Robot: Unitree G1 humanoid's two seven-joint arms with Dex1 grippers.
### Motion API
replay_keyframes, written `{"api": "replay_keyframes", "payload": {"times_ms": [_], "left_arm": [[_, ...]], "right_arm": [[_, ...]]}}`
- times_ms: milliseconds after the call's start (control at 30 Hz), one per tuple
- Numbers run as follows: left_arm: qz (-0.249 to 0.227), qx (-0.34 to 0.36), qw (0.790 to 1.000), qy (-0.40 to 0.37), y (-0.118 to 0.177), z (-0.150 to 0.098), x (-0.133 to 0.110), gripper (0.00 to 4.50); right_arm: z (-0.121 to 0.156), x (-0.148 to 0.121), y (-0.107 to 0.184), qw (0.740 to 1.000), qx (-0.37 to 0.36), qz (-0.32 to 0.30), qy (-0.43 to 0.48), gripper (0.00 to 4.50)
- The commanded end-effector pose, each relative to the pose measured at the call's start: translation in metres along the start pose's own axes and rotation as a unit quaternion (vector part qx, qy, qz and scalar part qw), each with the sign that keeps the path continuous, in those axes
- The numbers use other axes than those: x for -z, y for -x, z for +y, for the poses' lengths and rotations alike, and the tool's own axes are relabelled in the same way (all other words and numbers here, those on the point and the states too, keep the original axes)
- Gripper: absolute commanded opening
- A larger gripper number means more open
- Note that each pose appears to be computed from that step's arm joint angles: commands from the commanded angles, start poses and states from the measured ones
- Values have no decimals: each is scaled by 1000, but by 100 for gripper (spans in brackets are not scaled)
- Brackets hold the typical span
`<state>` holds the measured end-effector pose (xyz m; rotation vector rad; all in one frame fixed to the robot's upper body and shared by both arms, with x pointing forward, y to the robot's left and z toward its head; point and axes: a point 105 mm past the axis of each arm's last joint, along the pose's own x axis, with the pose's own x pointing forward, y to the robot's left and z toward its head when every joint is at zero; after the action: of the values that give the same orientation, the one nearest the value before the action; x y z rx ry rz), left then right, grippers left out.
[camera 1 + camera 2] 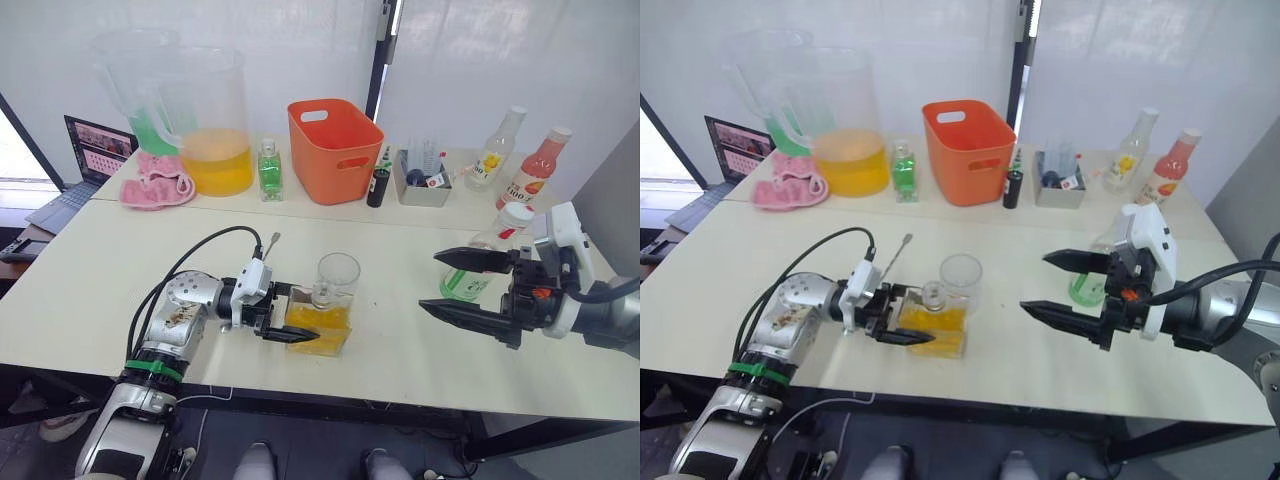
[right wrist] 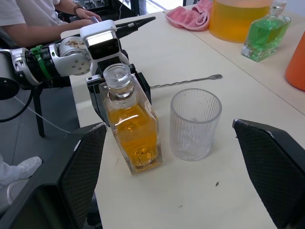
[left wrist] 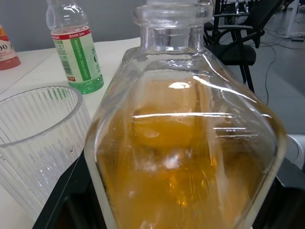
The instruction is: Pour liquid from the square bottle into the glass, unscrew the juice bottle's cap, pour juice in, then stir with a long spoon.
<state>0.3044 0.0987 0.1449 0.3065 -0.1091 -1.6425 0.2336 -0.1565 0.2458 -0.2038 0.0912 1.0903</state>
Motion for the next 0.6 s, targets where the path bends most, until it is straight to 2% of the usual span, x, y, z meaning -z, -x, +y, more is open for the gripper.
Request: {"api": "replay_keyframes", "payload": {"times_ms": [33,100,167,200,233,600], "left_arm": [[3,-13,1000,-26,4,7,-9,283],[1,-13,1000,-22,5,7,-9,283],[-3,-16,1000,-14,6,8,-9,387],[-5,-19,1000,-9,6,8,-10,406],[-7,-20,1000,-6,6,9,-11,445],[-44,-59,996,41,9,9,-36,445]], "right_arm": [[2,-9,3,1000,2,-7,21,450],[2,-9,2,1000,1,-7,21,450],[2,-9,2,1000,0,-7,22,450],[1,-9,1,1000,0,-7,23,450],[1,-9,1,1000,-1,-8,23,450],[3,-8,-2,1000,-7,-14,20,450]]}}
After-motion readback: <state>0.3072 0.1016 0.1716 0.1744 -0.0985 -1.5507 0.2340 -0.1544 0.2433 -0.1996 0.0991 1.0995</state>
